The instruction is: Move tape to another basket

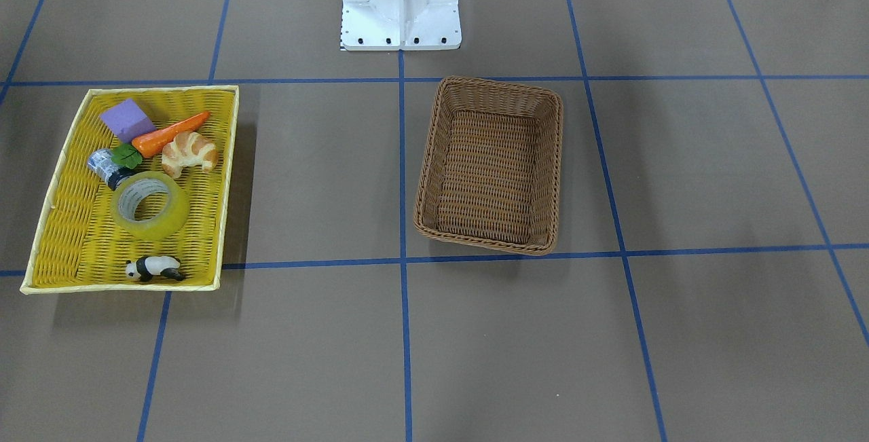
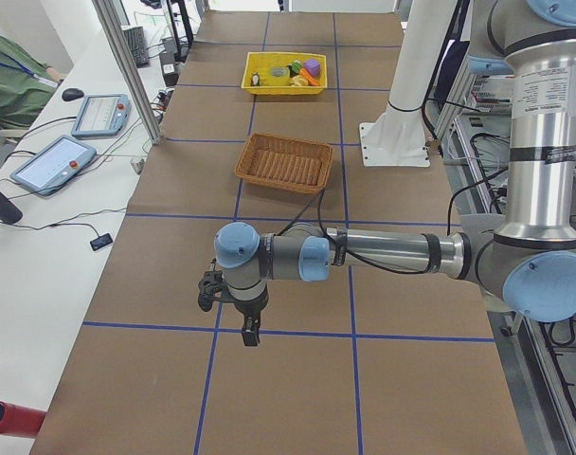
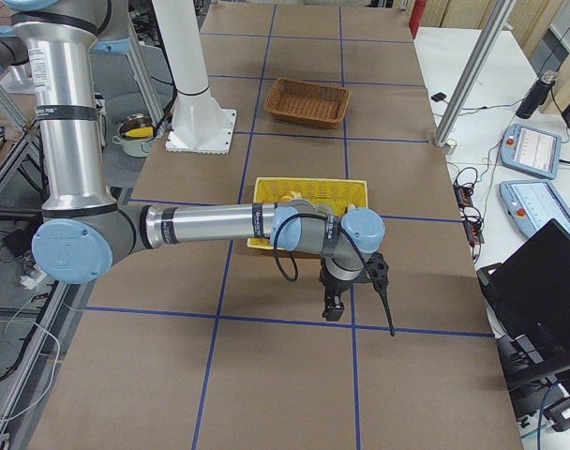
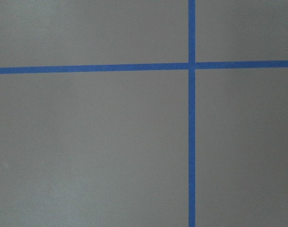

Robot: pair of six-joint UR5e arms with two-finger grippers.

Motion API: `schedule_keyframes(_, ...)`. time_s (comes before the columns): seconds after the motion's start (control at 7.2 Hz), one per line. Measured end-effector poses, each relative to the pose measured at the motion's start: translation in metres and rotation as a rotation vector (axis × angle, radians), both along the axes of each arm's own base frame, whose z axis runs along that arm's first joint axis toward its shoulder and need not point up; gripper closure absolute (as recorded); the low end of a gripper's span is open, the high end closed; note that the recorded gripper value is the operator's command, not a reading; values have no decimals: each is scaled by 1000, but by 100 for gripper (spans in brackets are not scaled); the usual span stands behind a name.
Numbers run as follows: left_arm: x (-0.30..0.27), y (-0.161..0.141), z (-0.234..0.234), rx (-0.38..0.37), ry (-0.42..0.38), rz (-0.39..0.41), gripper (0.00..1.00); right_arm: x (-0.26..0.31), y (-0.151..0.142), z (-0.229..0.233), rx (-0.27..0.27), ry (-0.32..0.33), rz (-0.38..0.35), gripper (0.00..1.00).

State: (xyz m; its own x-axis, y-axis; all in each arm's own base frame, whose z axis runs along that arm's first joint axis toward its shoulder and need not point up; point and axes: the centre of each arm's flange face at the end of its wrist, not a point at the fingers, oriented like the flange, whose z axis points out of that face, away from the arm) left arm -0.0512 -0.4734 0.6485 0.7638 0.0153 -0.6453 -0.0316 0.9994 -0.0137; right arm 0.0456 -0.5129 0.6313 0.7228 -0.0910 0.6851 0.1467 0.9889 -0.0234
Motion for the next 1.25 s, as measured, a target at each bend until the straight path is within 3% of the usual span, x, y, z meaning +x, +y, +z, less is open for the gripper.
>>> schedule_keyframes(1.25,0,-1,-2,0,0,-4,2,0,-8,-16,27,-5,8,0)
